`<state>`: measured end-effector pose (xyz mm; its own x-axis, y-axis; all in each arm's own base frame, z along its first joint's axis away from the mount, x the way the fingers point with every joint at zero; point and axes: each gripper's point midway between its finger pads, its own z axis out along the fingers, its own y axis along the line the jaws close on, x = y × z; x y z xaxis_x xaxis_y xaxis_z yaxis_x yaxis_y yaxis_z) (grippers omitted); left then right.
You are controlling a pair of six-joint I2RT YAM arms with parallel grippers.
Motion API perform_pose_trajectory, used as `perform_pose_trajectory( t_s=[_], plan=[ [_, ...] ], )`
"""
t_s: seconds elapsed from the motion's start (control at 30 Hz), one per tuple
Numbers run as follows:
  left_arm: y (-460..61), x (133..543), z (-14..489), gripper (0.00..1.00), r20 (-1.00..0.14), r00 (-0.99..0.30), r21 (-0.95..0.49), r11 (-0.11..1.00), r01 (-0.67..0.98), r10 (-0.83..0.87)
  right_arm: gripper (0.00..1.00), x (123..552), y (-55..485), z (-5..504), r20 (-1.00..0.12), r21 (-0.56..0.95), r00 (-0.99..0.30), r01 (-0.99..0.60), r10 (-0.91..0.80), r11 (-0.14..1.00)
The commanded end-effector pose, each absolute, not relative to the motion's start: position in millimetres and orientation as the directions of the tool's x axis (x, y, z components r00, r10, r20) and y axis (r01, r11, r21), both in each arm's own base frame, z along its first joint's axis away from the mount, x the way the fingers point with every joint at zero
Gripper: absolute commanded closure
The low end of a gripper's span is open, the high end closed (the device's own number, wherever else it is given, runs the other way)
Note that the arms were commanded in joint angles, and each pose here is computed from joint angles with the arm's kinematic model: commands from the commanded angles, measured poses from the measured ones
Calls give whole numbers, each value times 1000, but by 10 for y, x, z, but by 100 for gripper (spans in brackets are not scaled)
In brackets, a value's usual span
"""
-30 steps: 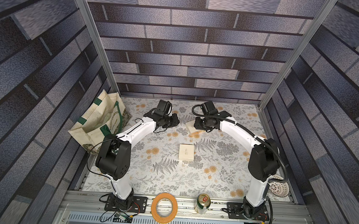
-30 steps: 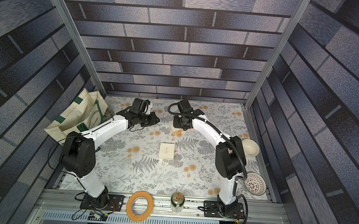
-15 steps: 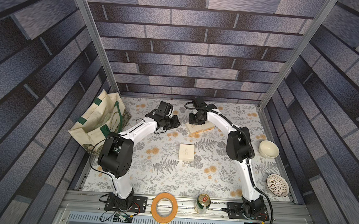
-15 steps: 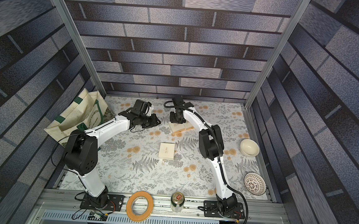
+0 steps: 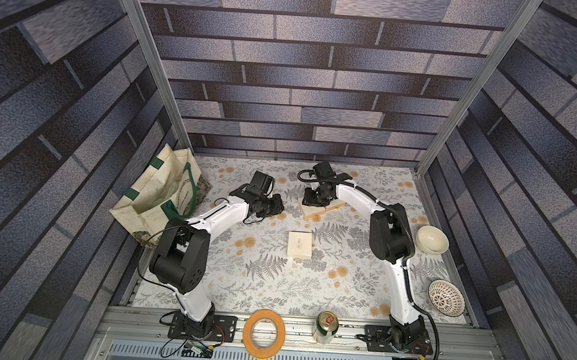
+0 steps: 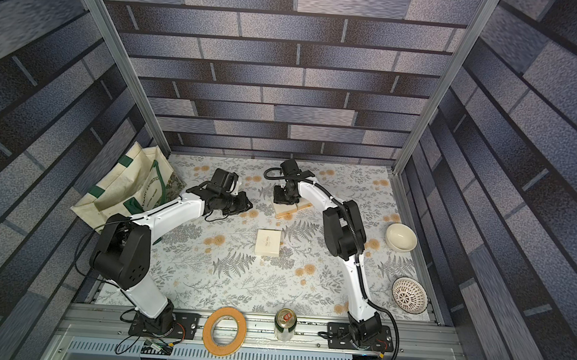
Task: Take out the earrings from the drawer-style jewelry box
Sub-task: Move the jewelry box to the center of the board.
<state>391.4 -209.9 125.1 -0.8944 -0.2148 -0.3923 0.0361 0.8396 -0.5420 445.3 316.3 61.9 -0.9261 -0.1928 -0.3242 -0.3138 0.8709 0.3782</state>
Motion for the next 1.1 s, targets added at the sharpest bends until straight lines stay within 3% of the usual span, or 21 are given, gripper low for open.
perform_pose_trajectory(
  t_s=[0.0, 0.23, 0.57, 0.8, 1.07],
  plan=[
    [-2006, 3898, 1304, 77, -401, -883, -535, 845, 10, -244, 68, 3897, 3083, 211, -135, 407, -946, -323, -294, 855],
    [-2100, 4050, 1343, 76, -411, -883, -550, 834, 42, -227, 70, 3568, 3022, 205, -110, 451, -922, -380, -372, 807],
    [-2397, 4502, 1312, 76, -443, -879, -614, 774, 153, -178, 67, 3630, 3042, 834, -329, 480, -903, -411, -275, 775],
    [-2606, 4690, 1233, 76, -458, -879, -644, 731, 224, -134, 66, 3354, 2862, 944, -314, 499, -931, -329, -187, 802],
    [-2830, 4698, 1136, 76, -455, -886, -656, 705, 268, -87, 74, 3058, 2641, 683, -216, 476, -966, -232, -143, 848]
  ],
)
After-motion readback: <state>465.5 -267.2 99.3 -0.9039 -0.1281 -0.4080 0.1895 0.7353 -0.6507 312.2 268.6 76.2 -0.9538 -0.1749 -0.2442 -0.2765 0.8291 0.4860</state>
